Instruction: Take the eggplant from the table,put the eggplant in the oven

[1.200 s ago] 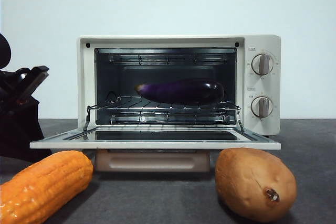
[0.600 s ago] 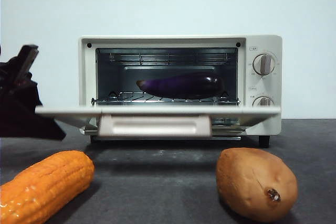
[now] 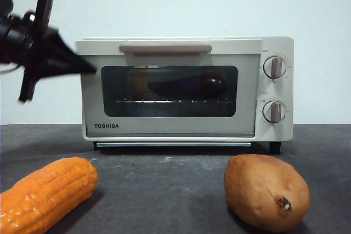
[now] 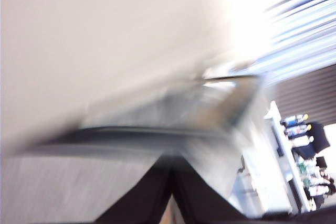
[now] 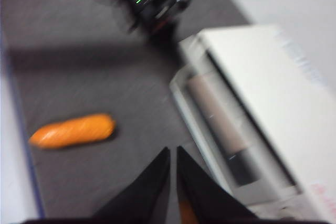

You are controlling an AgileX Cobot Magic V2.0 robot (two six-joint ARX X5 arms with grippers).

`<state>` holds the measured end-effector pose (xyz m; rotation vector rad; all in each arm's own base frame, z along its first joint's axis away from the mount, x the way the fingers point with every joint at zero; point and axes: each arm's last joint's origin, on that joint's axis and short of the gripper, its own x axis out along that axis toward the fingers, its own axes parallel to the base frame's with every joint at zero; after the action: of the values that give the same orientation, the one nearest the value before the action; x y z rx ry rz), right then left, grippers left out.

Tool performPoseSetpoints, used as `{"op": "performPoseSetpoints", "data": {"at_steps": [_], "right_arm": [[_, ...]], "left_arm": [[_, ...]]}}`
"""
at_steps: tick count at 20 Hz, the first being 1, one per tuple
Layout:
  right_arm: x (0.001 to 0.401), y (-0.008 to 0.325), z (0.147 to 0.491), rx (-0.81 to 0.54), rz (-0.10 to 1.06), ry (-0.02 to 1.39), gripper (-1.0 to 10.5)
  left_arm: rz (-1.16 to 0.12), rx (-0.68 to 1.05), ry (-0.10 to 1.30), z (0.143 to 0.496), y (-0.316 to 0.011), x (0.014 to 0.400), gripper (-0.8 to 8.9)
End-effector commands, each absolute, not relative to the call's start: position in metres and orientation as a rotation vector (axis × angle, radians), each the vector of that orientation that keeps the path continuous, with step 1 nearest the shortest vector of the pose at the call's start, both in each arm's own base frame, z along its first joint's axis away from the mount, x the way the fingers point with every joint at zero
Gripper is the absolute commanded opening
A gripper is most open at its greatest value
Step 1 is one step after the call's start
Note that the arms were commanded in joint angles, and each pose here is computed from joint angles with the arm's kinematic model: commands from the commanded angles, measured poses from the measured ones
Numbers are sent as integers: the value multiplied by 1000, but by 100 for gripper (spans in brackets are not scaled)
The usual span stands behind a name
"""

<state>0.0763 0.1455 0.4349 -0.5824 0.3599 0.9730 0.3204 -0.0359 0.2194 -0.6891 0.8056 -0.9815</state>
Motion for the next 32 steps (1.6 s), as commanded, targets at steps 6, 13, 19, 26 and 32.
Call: {"op": "performPoseSetpoints", "data": {"at_steps": [6, 13, 19, 26, 32], "right_arm": [[90, 163, 403, -692, 948, 573, 3], [121, 152, 361, -703, 771, 740, 3], [152, 122, 337, -471, 542, 762, 3], [148, 82, 296, -139, 378, 468, 3], [126, 69, 257, -8, 380, 294, 3]], "left_arm": [[-960, -650, 695, 278, -38, 318, 4], [-703, -312, 601, 325, -50, 254, 4], [-504, -53, 513, 346, -66, 199, 4], [-400, -38, 442, 301, -71, 158, 4], [-372, -94, 381, 252, -65, 140, 4]]}}
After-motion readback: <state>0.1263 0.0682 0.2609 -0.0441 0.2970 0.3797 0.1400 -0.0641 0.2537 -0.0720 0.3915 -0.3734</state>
